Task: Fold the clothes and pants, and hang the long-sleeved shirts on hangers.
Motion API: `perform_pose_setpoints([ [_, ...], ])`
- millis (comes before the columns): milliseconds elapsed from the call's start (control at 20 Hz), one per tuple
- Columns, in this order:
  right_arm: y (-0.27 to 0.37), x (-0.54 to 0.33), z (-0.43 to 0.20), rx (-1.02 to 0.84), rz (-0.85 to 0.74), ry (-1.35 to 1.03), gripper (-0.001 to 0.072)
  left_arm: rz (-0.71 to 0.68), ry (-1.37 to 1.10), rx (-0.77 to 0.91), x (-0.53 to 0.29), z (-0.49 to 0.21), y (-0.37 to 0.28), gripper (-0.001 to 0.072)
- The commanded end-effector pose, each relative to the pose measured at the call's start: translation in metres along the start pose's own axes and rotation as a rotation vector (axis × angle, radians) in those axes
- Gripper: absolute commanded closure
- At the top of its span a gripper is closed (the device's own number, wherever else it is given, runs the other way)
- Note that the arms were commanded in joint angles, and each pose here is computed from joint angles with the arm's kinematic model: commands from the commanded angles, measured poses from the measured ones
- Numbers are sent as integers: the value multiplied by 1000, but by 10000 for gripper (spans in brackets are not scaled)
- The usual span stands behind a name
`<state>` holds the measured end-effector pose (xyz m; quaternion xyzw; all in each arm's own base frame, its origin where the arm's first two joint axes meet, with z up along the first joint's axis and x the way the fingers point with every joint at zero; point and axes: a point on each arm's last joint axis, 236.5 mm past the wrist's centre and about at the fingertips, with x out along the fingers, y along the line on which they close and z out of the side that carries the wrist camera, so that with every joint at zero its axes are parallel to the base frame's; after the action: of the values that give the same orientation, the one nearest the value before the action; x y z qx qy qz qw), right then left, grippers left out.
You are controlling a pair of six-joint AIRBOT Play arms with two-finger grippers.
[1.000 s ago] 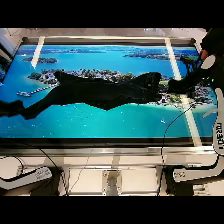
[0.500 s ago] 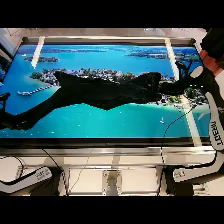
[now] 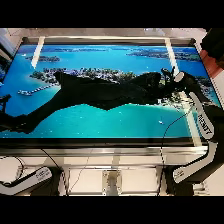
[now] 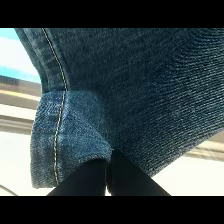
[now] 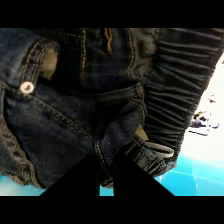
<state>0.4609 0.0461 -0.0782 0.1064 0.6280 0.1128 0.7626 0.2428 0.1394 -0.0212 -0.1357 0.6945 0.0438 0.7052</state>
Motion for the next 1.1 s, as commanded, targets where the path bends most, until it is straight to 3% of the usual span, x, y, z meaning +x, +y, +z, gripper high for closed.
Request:
perform_pose_setpoints([
  [0,4,-17,-5,-68,-10,47,686,23,-110,4,-17,14,-1,686],
  [100,-5,-47,-7,-132,-90,52,686,57,-206,13,-36,24,0,685],
  [300,1,-120,-12,-205,-177,-37,686,-18,-598,97,-106,72,-45,685],
  [400,-2,-140,-25,-202,-213,-46,687,35,-688,127,-133,70,-48,686],
  [550,-19,-136,-72,-183,-260,33,687,106,-644,80,-131,50,-33,685],
  [850,-77,-111,-174,-38,-341,121,686,53,-524,187,-89,25,-60,684],
  [1050,-106,-120,-202,145,-371,133,686,18,-417,216,-61,3,-65,684],
])
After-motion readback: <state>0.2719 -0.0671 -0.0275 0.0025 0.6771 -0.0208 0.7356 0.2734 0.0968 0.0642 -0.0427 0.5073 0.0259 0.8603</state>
